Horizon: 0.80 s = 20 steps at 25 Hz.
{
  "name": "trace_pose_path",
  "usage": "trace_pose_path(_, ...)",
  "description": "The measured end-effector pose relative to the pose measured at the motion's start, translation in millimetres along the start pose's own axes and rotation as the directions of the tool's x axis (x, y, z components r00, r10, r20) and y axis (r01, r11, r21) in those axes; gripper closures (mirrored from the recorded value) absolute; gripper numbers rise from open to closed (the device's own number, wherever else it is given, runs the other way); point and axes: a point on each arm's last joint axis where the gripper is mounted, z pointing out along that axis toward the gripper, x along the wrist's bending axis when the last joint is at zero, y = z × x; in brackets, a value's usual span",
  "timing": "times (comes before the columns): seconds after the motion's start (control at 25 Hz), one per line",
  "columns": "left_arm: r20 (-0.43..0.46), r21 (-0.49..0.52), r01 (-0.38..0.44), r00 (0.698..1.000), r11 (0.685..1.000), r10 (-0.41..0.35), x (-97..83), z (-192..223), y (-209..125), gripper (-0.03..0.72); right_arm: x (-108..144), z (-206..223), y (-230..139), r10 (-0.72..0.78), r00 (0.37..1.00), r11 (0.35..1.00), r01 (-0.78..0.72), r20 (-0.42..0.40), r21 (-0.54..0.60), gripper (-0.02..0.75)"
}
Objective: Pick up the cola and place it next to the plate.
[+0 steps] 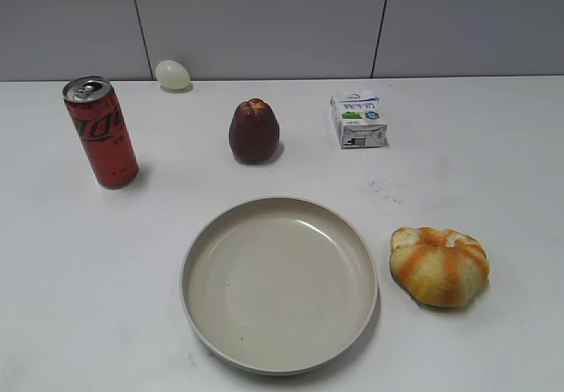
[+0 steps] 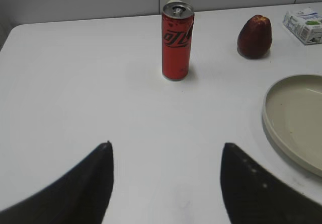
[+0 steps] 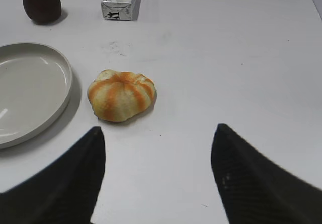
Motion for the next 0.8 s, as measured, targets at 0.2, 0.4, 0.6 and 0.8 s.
trace_pose_path(0.2, 0.000, 0.000, 0.000, 1.000, 1.000, 0.000, 0.0, 0.0, 0.0, 0.188, 0.0, 0.0, 0.0, 0.000, 1.000, 1.000, 0.000, 0.000, 0.000, 0.206)
trace_pose_path(0.4, 0.000, 0.000, 0.000, 1.000, 1.000, 0.000, 0.0, 0.0, 0.0, 0.188, 0.0, 0.0, 0.0, 0.000, 1.000, 1.000, 0.000, 0.000, 0.000, 0.206)
trace_pose_path(0.6, 0.000, 0.000, 0.000, 1.000, 1.000, 0.000, 0.0, 0.0, 0.0, 0.188, 0.0, 0.0, 0.0, 0.000, 1.000, 1.000, 0.000, 0.000, 0.000, 0.206)
trace_pose_path(0.8, 0.000, 0.000, 0.000, 1.000, 1.000, 0.000, 0.0, 0.0, 0.0, 0.188, 0.0, 0.0, 0.0, 0.000, 1.000, 1.000, 0.000, 0.000, 0.000, 0.206)
